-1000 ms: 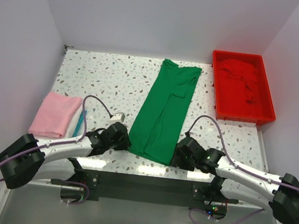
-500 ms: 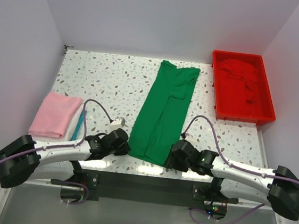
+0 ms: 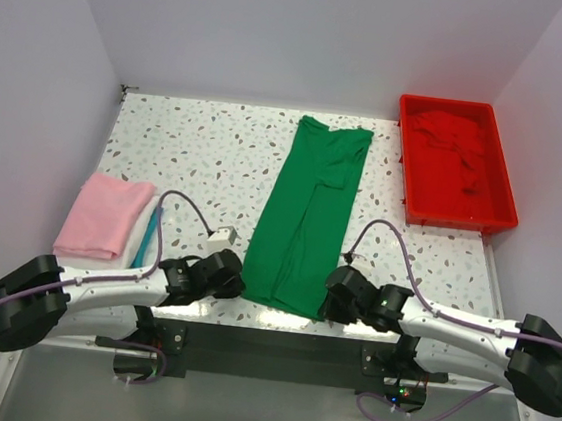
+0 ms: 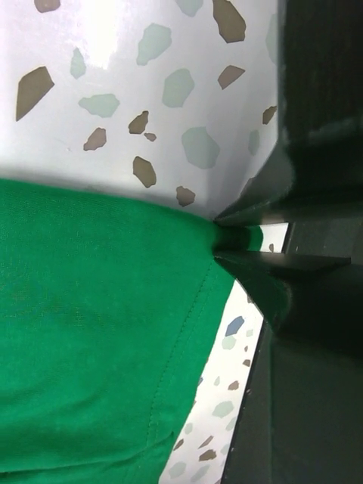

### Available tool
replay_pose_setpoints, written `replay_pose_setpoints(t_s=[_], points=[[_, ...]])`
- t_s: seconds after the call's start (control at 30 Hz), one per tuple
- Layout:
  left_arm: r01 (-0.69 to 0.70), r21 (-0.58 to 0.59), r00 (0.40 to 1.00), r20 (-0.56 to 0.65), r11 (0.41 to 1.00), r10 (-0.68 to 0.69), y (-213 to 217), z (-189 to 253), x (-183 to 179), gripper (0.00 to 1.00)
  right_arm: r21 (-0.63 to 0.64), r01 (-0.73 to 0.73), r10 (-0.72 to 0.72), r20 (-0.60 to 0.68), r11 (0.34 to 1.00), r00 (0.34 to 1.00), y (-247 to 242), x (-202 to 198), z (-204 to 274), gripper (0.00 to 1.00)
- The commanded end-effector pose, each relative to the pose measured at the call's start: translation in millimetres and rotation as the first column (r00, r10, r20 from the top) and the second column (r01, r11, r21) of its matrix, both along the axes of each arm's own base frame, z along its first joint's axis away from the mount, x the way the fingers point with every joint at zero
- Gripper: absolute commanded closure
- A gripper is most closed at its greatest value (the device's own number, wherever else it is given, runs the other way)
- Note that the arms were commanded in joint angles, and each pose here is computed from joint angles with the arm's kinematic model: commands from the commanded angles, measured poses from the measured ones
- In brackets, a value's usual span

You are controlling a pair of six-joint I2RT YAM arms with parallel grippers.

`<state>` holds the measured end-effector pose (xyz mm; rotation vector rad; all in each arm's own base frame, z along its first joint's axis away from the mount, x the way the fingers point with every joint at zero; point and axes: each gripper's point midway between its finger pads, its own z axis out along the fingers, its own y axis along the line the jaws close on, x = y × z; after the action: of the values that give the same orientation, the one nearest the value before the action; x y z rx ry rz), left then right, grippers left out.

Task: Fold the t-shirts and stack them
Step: Fold the tshirt

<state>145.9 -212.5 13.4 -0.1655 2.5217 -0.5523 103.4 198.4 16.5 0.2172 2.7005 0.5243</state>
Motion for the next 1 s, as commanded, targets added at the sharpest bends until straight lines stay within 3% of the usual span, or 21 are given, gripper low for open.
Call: replay_pose_setpoints(t_s=[0.0,0.13,0.3,0.47,0.7,0.97], points=[[0.011,0.097,0.998,-0.055,0.995,-0.006,20,-16,-19,0.98,-0.030,-0.007,0.007,-0.006,1.000,1.000,-9,-6,-5,0.85],[0.025,0.092,0.998,-0.058,0.995,-0.019,18,-13,-27,1.00,-0.059,-0.052,0.052,-0.002,0.997,0.999,-12,-15,0,1.00],[0.082,0.104,0.996,-0.037,0.991,-0.078,4,6,-42,1.00,-0.092,-0.117,0.119,0.012,0.989,0.993,-13,-30,17,1.00],[0.072,0.160,0.996,0.035,0.984,-0.079,0,32,-29,1.00,-0.147,-0.127,0.139,0.075,0.981,0.987,-11,-23,41,1.00],[-0.012,0.150,0.978,0.206,0.989,-0.019,-26,101,46,1.00,-0.243,-0.049,0.117,0.275,0.969,0.954,-9,35,103,0.99],[-0.093,0.130,0.959,0.278,0.987,0.054,-44,123,135,1.00,-0.262,0.051,0.043,0.339,0.964,0.940,-11,143,121,1.00]])
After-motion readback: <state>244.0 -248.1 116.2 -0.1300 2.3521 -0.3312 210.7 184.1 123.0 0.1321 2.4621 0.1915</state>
